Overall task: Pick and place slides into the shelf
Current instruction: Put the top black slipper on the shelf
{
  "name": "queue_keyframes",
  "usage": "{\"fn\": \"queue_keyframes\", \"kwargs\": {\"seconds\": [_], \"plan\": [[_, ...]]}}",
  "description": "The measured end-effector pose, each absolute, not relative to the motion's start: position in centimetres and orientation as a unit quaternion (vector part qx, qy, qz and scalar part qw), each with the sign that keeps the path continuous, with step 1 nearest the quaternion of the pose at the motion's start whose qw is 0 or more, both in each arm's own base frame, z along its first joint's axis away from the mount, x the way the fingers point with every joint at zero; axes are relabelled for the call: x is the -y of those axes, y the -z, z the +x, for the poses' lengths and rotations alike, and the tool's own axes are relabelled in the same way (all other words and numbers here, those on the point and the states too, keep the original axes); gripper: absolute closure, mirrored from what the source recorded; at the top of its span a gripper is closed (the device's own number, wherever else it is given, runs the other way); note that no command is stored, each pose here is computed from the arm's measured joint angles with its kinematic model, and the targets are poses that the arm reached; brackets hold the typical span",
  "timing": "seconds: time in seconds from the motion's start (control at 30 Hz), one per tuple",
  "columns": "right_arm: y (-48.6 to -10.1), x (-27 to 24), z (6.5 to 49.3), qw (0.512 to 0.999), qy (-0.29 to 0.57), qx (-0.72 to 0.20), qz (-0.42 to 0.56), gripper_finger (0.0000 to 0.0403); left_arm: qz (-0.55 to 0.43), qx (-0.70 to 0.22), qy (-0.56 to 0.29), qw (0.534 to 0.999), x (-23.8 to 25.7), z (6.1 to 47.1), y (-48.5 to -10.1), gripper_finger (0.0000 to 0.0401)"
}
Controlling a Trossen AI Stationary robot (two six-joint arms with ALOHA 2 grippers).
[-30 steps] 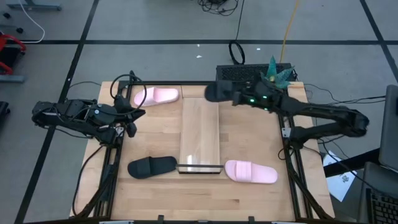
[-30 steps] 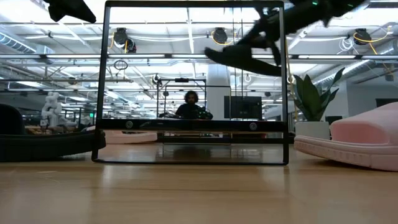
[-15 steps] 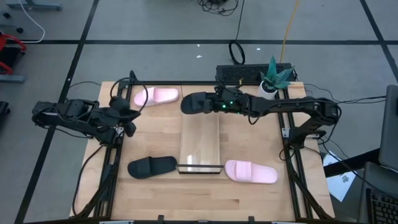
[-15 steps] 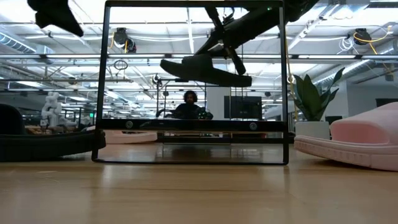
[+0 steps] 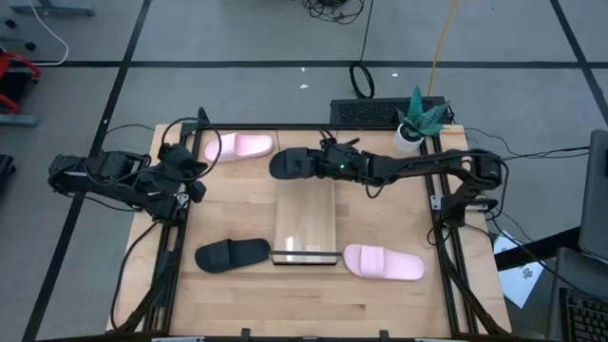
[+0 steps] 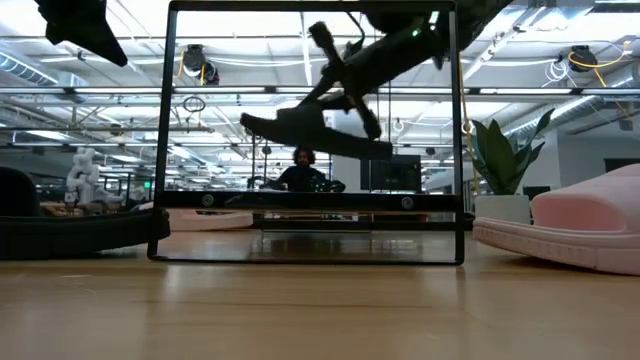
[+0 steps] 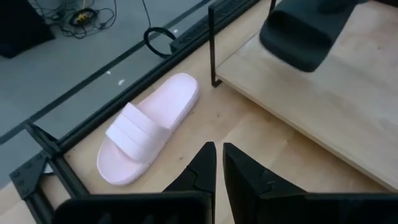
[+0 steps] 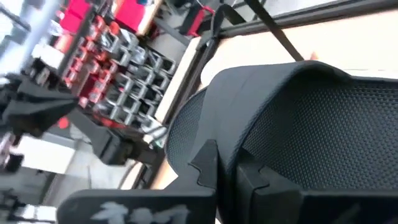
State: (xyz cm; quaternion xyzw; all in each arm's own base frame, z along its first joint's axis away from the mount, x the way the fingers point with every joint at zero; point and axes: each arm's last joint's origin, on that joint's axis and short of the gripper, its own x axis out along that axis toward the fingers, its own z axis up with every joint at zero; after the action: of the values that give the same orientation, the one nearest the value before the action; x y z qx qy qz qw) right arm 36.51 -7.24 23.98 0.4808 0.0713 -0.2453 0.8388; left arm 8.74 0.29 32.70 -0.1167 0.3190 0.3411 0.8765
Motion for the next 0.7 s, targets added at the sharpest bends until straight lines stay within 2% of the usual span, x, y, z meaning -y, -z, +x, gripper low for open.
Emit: {"fn": "queue_keyframes", "kwargs": {"seconds": [0.47,0.7], "plan": [[-20.9,9.7,37.0,0.816,0.304,-0.082,0.485,0.0401,-0.127,-0.324,-0.332,0.877,-0.2,8.8,-32.7,0.0375],[-20.2,10.0,37.7,0.806,0.304,-0.05,0.505,0.0401,-0.126,-0.324,-0.331,0.877,-0.2,8.8,-32.7,0.0375]]}}
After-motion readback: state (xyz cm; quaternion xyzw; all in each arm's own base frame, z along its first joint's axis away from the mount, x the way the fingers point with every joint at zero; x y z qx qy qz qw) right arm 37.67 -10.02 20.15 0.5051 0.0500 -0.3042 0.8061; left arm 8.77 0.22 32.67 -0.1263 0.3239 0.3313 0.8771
